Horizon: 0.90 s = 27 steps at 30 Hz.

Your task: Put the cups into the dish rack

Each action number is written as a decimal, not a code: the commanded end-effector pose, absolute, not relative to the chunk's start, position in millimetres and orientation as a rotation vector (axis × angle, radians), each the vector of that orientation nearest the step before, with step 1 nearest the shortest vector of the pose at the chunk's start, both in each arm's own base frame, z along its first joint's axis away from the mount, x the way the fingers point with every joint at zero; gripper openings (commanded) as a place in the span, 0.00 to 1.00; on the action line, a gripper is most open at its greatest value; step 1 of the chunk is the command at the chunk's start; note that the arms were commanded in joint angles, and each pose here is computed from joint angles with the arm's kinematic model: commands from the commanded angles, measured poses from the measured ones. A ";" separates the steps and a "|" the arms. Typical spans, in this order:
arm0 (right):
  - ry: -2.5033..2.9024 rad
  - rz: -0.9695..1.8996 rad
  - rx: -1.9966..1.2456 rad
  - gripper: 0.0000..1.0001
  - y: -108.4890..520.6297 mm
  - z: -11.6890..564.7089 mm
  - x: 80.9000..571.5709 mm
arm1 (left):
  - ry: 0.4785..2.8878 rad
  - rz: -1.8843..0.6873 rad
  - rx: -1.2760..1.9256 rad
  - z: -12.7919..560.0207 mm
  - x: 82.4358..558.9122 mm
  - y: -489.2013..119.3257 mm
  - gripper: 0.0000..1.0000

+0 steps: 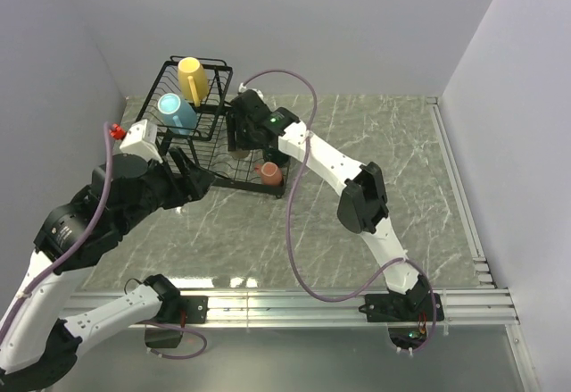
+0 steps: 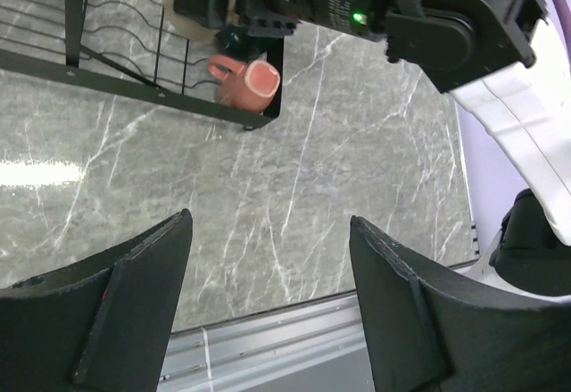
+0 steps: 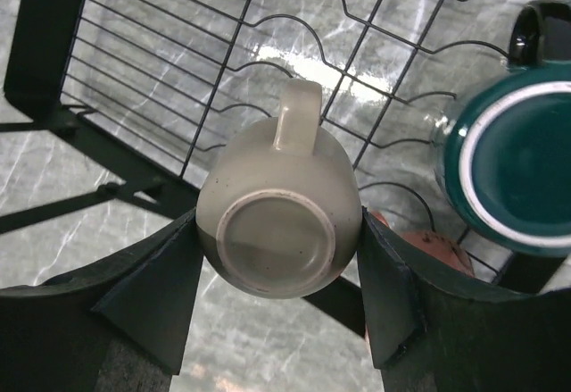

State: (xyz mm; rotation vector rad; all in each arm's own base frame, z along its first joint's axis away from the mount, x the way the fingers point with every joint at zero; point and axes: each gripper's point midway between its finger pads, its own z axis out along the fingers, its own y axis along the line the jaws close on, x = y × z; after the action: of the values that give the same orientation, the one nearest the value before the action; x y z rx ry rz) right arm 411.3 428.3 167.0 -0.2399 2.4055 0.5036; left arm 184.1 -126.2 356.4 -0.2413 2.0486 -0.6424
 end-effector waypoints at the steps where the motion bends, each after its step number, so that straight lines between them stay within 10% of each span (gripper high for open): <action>1: 2.293 0.556 -0.199 0.00 451.4 186.1 425.6 | 2.086 -0.648 -0.237 348.0 182.1 -129.7 0.76; 27: 2.454 0.306 -0.254 0.02 443.1 86.5 400.5 | 2.123 -0.589 -0.181 336.6 187.6 -131.9 0.79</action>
State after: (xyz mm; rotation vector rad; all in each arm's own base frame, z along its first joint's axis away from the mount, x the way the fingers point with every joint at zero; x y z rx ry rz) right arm 400.8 438.3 83.7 -0.2467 2.4770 0.3088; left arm 185.5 -130.0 334.7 -0.2005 2.1286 -0.5890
